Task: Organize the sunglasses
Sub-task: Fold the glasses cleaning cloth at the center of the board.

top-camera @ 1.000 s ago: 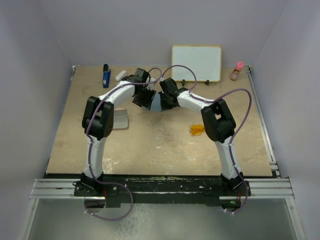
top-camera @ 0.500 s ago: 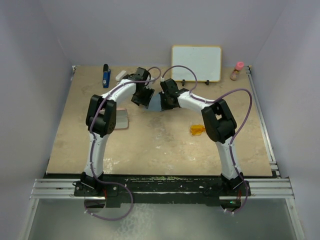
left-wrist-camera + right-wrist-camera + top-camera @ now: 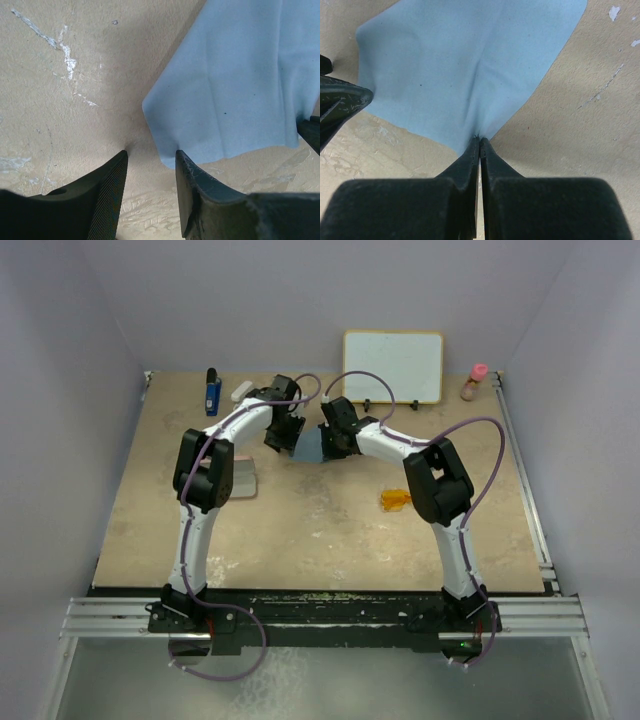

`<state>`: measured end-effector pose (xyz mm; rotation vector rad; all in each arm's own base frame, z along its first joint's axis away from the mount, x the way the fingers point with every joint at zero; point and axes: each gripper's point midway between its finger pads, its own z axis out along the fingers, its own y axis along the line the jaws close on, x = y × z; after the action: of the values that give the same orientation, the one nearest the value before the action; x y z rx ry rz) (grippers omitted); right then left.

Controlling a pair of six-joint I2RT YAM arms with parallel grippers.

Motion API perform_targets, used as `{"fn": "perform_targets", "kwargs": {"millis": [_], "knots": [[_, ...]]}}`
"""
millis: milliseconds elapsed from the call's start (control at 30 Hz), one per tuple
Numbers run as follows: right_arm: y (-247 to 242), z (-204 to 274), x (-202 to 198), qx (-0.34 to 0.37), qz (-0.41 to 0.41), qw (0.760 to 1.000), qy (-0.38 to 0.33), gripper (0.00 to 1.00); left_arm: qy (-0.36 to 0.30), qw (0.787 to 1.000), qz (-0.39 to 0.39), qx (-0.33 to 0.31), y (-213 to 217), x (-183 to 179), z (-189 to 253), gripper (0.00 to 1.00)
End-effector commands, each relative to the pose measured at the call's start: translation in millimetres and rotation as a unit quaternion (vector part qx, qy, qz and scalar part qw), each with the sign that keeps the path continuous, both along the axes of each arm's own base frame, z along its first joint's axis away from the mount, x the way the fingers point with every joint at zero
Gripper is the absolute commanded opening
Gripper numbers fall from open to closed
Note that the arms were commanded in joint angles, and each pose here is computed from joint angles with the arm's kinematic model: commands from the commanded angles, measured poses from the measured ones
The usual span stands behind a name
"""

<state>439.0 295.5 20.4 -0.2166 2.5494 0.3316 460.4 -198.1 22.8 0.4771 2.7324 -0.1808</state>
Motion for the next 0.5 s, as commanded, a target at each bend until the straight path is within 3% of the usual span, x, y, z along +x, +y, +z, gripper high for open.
{"fn": "perform_targets", "kwargs": {"millis": [0,233,467], "knots": [[-11,-32,-30,-0.029,0.009,0.998,0.063,0.00,0.067,0.998,-0.005,-0.018,-15,-30,-34,0.46],[-11,-34,-30,-0.030,0.009,0.997,0.066,0.00,0.097,0.995,-0.023,-0.022,-31,-56,-47,0.51],[-9,-35,-28,-0.029,0.010,0.997,0.068,0.00,0.096,0.995,-0.015,-0.005,-25,-57,-50,0.50]]}}
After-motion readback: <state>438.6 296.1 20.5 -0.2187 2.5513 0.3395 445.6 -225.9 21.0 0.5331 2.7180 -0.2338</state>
